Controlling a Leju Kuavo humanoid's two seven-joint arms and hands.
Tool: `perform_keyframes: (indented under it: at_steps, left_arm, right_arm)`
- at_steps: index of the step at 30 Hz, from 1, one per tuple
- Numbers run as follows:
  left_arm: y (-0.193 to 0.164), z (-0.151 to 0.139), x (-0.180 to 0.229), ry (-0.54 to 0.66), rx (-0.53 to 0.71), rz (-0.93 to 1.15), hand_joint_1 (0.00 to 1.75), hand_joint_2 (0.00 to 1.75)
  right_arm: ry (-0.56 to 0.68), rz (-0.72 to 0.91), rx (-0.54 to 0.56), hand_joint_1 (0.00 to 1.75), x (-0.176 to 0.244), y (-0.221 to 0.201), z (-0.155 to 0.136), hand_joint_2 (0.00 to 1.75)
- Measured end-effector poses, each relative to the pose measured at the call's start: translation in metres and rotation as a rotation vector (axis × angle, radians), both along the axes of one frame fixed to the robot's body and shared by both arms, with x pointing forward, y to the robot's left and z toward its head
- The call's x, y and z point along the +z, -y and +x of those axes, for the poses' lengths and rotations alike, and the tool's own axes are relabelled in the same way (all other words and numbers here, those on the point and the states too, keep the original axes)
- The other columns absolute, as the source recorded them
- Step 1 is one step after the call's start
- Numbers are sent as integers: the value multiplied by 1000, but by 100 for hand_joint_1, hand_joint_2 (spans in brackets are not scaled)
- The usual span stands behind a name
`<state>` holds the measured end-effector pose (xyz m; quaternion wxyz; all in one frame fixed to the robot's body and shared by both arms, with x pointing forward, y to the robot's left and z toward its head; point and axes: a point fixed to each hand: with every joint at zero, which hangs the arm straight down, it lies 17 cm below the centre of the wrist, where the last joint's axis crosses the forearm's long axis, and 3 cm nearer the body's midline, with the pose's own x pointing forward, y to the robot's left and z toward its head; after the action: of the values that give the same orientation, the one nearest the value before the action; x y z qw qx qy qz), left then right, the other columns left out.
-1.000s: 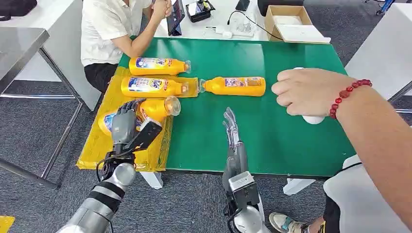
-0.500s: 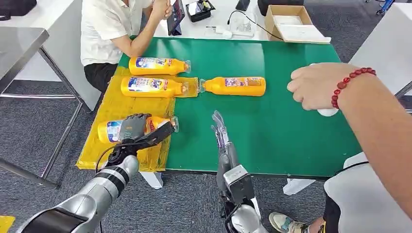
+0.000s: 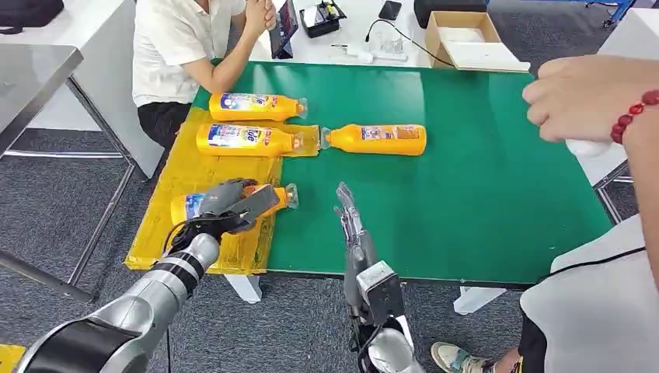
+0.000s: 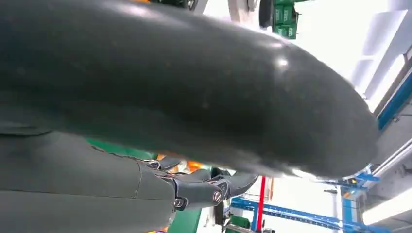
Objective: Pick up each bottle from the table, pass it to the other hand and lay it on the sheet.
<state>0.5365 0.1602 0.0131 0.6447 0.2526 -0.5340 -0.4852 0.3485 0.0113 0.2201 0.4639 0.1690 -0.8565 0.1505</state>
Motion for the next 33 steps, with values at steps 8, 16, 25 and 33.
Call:
perform_keyframes:
  at_steps: [8,16,25,33]
  left_arm:
    - [39,-8,12,36,-117,-29,0,175]
    - [57,-7,29,82,-163,-20,0,175]
    - [78,-10,85,209,-168,-317,0,175]
    - [31,-39,183,427,7,-1015,0,175]
  right_arm:
    - [-16,-3,14,0,-8,-2,-4,0]
    - [-22,-4,17,0,-11,-2,-6,0]
    - [-40,-18,22,0,-21,-2,-10,0]
    - [-61,16,-50,0,-31,14,-14,0]
